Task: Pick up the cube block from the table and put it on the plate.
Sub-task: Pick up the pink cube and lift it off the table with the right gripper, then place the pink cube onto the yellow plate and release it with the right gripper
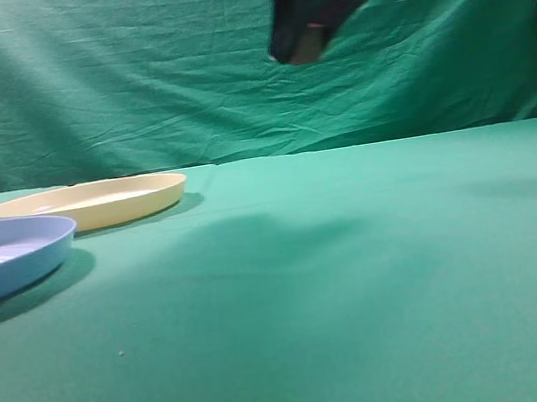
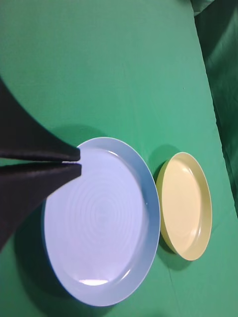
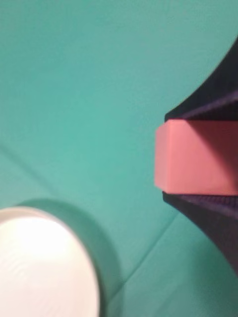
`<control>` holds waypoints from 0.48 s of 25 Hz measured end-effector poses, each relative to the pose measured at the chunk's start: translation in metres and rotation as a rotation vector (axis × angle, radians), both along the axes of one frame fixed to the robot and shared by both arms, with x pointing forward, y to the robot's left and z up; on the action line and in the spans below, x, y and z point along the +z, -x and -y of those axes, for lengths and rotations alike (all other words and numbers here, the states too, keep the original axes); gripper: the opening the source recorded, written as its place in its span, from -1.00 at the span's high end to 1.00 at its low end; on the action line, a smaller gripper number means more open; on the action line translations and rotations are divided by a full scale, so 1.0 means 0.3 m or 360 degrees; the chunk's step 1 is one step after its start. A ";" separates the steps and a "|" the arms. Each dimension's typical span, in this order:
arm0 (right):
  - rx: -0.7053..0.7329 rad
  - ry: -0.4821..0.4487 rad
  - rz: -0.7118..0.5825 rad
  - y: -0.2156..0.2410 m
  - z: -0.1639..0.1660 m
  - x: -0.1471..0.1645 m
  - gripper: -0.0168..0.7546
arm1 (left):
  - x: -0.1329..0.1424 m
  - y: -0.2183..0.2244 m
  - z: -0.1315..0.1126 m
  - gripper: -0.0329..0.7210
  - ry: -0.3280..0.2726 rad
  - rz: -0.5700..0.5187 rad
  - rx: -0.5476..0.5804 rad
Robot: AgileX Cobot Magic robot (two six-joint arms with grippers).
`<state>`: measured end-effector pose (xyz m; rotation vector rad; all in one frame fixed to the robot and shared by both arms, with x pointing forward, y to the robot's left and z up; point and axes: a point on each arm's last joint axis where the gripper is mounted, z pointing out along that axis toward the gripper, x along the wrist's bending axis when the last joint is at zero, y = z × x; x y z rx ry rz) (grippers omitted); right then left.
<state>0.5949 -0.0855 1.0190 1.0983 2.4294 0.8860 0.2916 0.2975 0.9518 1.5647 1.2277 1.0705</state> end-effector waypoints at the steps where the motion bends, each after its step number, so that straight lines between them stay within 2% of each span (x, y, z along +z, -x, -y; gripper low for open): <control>1: 0.0052 -0.0017 0.0023 -0.025 -0.061 0.021 0.35 | 0.000 0.000 0.000 0.91 0.0000 0.0000 0.0000; 4: 0.0172 -0.0034 0.0039 -0.071 -0.214 0.011 0.35 | 0.000 0.000 0.000 0.91 0.0000 0.0000 0.0000; 7: 0.0269 -0.0053 0.0064 -0.106 -0.360 -0.052 0.35 | 0.000 0.000 0.000 0.91 0.0000 0.0000 0.0000; 12: 0.0334 -0.0096 0.0124 -0.150 -0.509 -0.179 0.35 | 0.000 0.000 0.000 0.91 0.0000 0.0000 0.0000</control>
